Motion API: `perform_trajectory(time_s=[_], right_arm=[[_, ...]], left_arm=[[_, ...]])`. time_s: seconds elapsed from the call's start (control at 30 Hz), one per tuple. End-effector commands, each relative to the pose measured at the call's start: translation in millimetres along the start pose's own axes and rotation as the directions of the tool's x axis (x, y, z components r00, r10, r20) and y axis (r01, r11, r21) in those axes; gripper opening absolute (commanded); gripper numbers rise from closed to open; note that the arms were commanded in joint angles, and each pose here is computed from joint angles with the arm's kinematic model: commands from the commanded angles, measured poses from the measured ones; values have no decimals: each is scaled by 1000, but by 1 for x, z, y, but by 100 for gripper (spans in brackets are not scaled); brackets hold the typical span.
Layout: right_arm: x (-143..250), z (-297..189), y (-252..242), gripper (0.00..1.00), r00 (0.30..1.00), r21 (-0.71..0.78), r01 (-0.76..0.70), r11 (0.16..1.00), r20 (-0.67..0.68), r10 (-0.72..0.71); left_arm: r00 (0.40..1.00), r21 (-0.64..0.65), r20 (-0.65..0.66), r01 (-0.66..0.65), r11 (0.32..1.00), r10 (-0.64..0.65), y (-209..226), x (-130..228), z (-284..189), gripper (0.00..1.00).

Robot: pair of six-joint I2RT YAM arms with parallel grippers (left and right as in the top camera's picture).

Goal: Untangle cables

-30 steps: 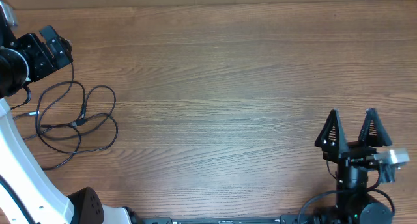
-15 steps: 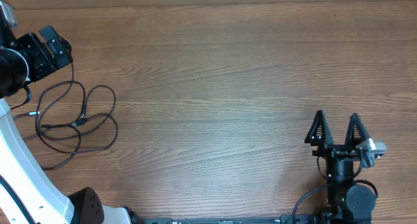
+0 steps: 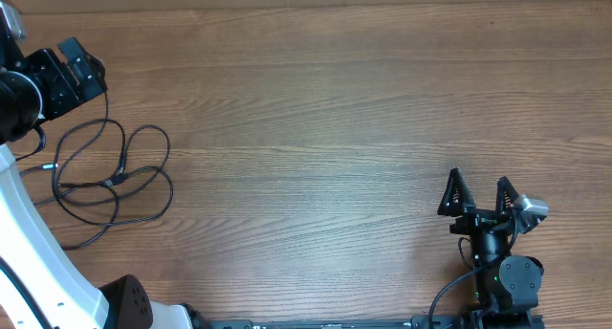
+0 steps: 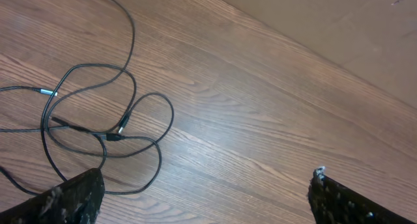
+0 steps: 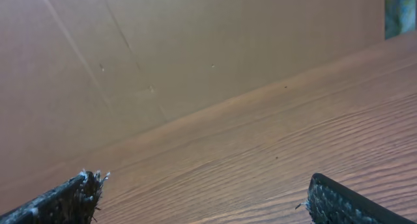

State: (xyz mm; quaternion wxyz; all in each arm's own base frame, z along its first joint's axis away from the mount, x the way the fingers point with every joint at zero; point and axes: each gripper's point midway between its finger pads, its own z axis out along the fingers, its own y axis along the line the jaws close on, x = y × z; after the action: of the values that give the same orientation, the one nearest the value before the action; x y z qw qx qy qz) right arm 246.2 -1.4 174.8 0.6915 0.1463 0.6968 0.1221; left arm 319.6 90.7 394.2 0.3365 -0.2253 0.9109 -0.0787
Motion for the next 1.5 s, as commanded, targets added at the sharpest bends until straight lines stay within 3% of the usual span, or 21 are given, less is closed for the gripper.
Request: perform_trajectory(time_s=[0.0, 0.73, 0.97, 1.07, 1.27, 1.47], right_arm=[[3, 0, 2, 100, 1000, -13, 0, 1000, -4, 0], [3, 0, 2, 100, 1000, -13, 0, 1000, -4, 0], [3, 0, 2, 100, 1000, -13, 0, 1000, -4, 0], [3, 0, 2, 100, 1000, -13, 0, 1000, -4, 0], [3, 0, 2, 100, 1000, -13, 0, 1000, -4, 0], [3, 0, 2, 100, 1000, -13, 0, 1000, -4, 0]], left_arm=[[1000, 5, -2, 11, 1000, -11, -2, 0, 1, 100], [1000, 6, -7, 11, 1000, -11, -3, 0, 3, 99], [999, 36, 3, -53, 998, 53, -24, 8, -6, 100], [983, -15, 80, -165, 986, 165, -44, 14, -22, 99], [901, 45, 297, -344, 938, 316, -95, 25, -29, 100], [859, 109, 419, -369, 923, 294, -87, 61, -16, 99]])
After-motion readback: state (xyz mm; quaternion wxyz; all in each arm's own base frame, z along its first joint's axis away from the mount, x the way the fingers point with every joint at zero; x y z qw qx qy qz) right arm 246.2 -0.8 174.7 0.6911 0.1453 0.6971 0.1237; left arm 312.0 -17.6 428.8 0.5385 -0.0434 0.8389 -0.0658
